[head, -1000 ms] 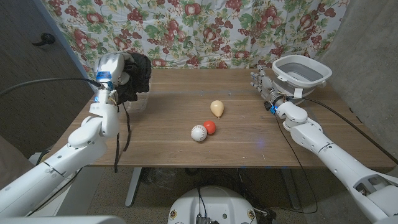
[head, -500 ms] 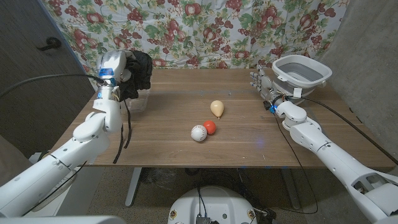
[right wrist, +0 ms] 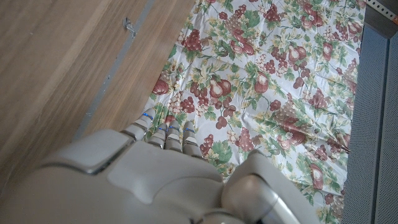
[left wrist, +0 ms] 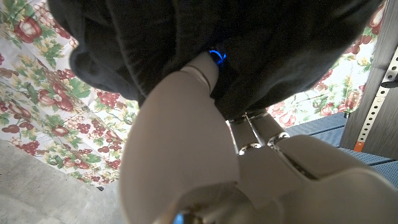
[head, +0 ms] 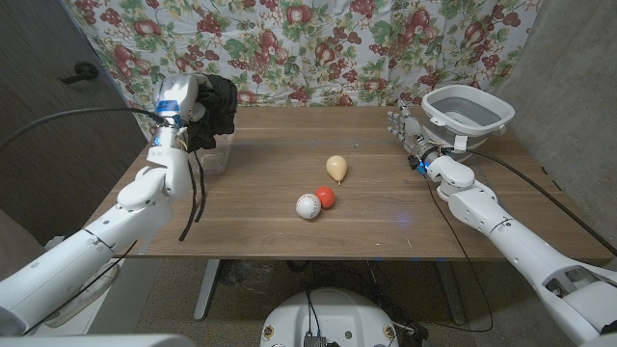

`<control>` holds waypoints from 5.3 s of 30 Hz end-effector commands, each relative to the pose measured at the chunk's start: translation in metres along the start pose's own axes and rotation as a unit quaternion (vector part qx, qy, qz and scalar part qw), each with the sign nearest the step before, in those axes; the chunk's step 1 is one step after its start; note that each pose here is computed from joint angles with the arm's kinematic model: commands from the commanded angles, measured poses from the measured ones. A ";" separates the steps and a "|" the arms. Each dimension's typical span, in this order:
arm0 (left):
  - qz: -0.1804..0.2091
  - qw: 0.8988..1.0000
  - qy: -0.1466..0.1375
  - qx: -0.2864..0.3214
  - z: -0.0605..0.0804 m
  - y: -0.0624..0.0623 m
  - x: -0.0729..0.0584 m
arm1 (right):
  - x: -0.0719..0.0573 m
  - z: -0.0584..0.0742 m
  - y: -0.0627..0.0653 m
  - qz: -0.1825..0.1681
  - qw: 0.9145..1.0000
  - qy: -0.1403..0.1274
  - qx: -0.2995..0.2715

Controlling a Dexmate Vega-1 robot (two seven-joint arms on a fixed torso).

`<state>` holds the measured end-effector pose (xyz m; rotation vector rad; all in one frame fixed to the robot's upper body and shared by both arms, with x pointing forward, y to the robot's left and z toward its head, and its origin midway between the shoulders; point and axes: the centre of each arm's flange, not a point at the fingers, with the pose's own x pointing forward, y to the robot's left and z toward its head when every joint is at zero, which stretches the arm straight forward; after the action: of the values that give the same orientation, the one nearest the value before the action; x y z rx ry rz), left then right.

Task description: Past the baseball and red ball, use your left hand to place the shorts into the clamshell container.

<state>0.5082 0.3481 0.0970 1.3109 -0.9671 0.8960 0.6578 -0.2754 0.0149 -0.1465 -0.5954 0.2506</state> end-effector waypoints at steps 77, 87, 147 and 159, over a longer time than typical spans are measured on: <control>-0.048 0.992 0.036 0.115 -0.021 -0.039 0.025 | 0.006 -0.005 0.004 0.014 1.000 0.011 0.000; -0.044 0.988 0.010 0.146 -0.006 -0.042 0.019 | 0.005 -0.006 0.002 0.012 1.000 0.012 0.005; -0.130 0.967 -0.010 0.220 0.006 -0.088 0.002 | 0.005 -0.011 0.006 0.021 1.000 0.018 0.005; -0.150 0.964 -0.012 0.218 0.011 -0.097 -0.003 | 0.004 -0.011 0.004 0.020 1.000 0.020 0.006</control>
<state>0.5913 0.3358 0.0651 1.7776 -0.5973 0.9171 0.6672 -0.2688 0.0068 -0.1544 -0.5516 0.2899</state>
